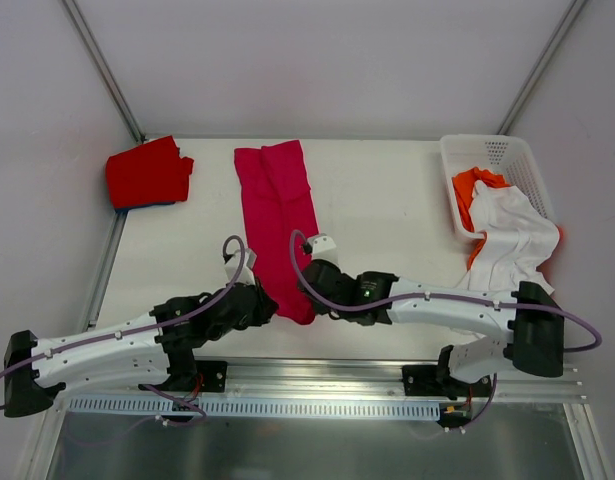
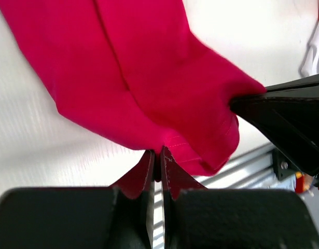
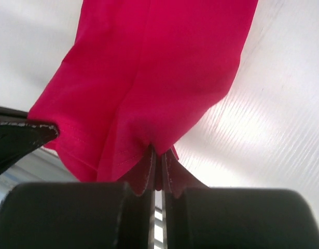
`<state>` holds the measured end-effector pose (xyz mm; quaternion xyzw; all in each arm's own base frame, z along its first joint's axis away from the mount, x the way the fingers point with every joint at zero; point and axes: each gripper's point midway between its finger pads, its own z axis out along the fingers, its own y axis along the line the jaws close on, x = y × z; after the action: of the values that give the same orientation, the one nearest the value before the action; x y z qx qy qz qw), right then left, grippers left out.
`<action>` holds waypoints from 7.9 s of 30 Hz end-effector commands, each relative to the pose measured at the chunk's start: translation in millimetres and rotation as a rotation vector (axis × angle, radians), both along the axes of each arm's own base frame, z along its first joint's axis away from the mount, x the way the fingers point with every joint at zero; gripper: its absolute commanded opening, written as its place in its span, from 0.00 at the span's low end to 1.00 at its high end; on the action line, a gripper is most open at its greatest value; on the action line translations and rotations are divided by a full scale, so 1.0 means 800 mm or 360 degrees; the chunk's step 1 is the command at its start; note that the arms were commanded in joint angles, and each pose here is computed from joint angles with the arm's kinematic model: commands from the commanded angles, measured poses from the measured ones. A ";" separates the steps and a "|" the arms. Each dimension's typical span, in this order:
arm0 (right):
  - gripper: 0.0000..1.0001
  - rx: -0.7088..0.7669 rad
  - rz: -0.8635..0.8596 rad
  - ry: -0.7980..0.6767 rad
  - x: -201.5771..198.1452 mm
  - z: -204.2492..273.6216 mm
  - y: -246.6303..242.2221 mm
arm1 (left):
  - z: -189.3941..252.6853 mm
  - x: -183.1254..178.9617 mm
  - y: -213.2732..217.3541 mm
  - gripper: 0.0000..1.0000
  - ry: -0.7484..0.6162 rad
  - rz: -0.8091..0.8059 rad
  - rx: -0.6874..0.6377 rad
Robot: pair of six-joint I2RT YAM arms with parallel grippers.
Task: Fold and stack the t-shirts
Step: Fold the tshirt
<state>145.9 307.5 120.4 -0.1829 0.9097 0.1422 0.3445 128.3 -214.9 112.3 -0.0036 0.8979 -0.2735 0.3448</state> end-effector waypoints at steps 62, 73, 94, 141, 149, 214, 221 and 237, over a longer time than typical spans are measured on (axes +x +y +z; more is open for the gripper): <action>0.12 -0.0297 -0.0151 -0.0030 0.344 -0.023 0.048 | -0.020 0.326 0.143 0.82 -0.0353 0.0973 0.0510; 0.99 -0.0573 -0.0489 -0.0177 0.365 -0.018 -0.011 | -0.020 0.370 0.158 0.99 -0.0361 0.0998 0.0553; 0.85 -0.0004 -0.0138 -0.0186 0.218 0.069 0.085 | 0.031 0.311 0.151 0.99 -0.0408 0.0785 0.0284; 0.01 -0.0099 -0.0245 0.0138 0.307 -0.086 0.108 | 0.035 0.282 0.166 0.99 -0.0465 0.0814 0.0273; 0.01 -0.0088 -0.0263 0.0068 0.338 -0.077 0.109 | 0.034 0.283 0.164 0.99 -0.0460 0.0810 0.0266; 0.06 0.1000 -0.0276 0.0579 0.190 -0.120 0.024 | -0.130 0.172 0.085 0.99 0.0168 0.0618 -0.0430; 0.00 0.0991 -0.0281 0.0577 0.182 -0.119 0.017 | -0.132 0.168 0.086 0.99 0.0187 0.0627 -0.0417; 0.00 0.0743 -0.0398 0.0344 0.144 -0.100 -0.045 | -0.133 0.125 0.054 0.00 0.0245 0.0386 -0.0461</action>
<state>261.9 281.9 38.4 0.0383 0.8944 0.3526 0.2725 242.3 -164.7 14.7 -0.2066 0.8506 -0.3529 0.3306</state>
